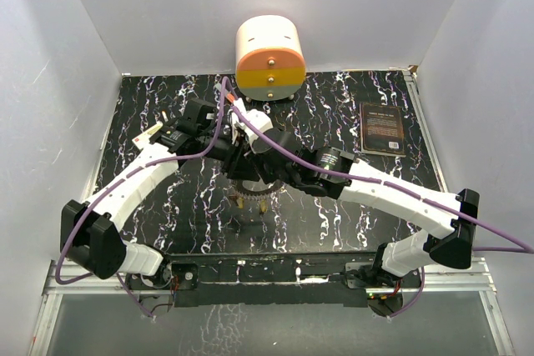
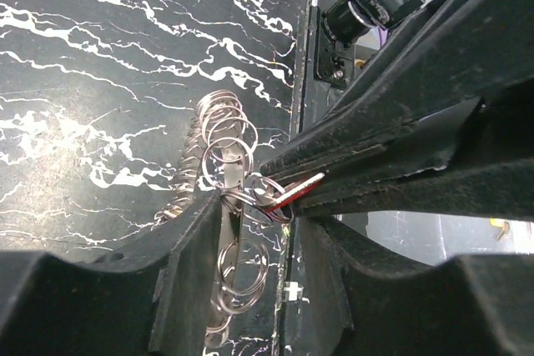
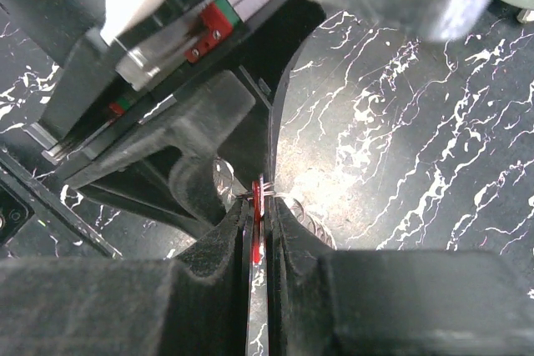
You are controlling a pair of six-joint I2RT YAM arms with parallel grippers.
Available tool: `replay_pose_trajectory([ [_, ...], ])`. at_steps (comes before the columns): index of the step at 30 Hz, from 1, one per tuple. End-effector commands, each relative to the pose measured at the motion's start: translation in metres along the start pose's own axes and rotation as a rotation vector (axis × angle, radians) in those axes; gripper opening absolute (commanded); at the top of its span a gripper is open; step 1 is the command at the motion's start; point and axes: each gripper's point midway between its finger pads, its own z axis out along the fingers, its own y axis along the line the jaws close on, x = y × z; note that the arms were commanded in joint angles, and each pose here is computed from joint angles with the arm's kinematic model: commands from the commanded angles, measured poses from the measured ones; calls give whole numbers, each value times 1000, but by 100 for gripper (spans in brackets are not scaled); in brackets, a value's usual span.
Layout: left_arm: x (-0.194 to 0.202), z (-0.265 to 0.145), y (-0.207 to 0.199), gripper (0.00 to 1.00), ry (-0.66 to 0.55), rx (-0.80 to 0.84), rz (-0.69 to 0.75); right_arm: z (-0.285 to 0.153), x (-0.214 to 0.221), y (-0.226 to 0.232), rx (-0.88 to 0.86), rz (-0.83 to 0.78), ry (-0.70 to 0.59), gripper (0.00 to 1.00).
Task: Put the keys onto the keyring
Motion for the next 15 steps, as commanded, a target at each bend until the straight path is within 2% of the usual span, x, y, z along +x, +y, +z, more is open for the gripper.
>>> replay_pose_trajectory([
  [1,-12,-1,-7,38,-7,9,60,-21,-44,-1,-20,62,-136,8],
  [15,-11,-2,-7,7,-7,-7,77,-26,-46,-3,-17,75,-146,8],
])
